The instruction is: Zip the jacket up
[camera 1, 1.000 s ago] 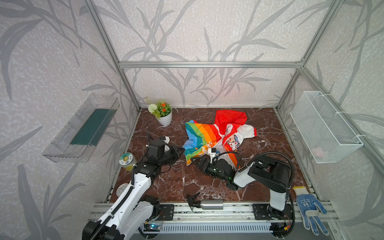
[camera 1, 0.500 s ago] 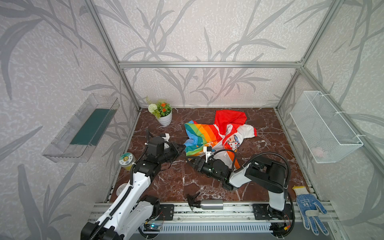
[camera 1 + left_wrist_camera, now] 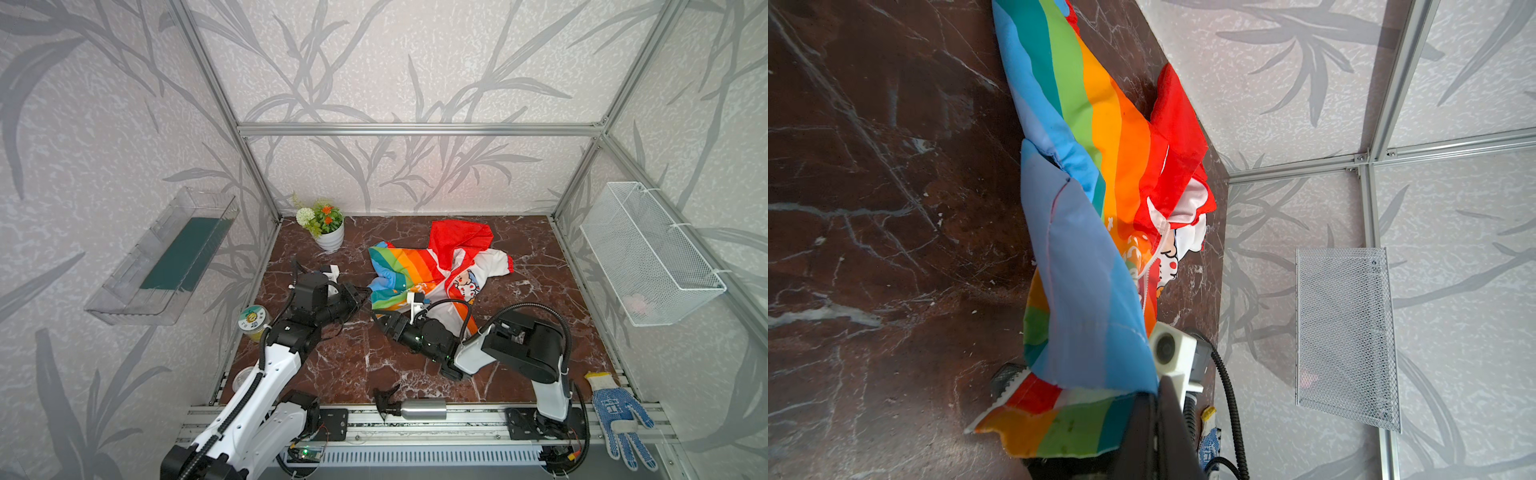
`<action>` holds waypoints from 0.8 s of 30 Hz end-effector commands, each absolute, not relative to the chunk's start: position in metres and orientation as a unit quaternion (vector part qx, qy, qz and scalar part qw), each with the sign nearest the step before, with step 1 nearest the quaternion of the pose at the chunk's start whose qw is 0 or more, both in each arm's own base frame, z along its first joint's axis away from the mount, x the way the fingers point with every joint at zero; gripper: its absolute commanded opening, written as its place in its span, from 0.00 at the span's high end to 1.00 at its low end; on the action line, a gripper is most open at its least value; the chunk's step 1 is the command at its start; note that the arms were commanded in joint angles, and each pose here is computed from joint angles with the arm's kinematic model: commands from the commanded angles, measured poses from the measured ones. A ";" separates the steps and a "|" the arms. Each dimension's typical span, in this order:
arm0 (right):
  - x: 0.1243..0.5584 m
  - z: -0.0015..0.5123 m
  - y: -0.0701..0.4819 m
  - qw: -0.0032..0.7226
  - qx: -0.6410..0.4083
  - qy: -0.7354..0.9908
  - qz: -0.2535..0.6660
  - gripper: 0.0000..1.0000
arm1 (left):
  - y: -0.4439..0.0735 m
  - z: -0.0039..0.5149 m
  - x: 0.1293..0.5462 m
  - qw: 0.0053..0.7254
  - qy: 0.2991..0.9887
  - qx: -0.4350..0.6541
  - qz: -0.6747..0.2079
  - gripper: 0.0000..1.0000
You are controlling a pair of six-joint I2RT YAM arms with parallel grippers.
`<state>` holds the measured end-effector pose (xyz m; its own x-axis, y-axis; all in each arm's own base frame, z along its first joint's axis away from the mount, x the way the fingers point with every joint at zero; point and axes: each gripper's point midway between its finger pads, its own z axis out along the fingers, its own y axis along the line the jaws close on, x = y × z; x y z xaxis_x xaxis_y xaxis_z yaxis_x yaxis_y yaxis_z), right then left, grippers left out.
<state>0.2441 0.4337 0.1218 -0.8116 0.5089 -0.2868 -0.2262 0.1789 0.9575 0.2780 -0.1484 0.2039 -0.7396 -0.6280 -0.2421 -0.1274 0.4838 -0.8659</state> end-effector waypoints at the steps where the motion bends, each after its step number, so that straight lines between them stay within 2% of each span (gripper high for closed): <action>1: 0.252 0.133 0.434 0.307 0.102 0.695 0.642 0.01 | -0.150 0.224 0.278 0.291 0.805 -0.223 -0.466 1.00; 12: 0.266 0.147 0.431 0.312 0.091 0.684 0.653 0.01 | -0.151 0.217 0.278 0.283 0.809 -0.226 -0.463 1.00; 15: 0.282 0.159 0.426 0.322 0.085 0.674 0.659 0.01 | -0.150 0.218 0.278 0.284 0.809 -0.226 -0.462 1.00; 21: 0.277 0.173 0.427 0.321 0.072 0.665 0.670 0.01 | -0.149 0.216 0.280 0.285 0.811 -0.226 -0.457 1.00; 24: 0.268 0.172 0.422 0.320 0.072 0.669 0.667 0.04 | -0.148 0.217 0.282 0.292 0.811 -0.227 -0.454 1.00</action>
<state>0.2788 0.4237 0.1476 -0.7907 0.5262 -0.3130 -0.2810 0.1423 0.9491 0.2779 -0.1483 0.2038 -0.7389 -0.6290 -0.2416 -0.1288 0.4838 -0.8656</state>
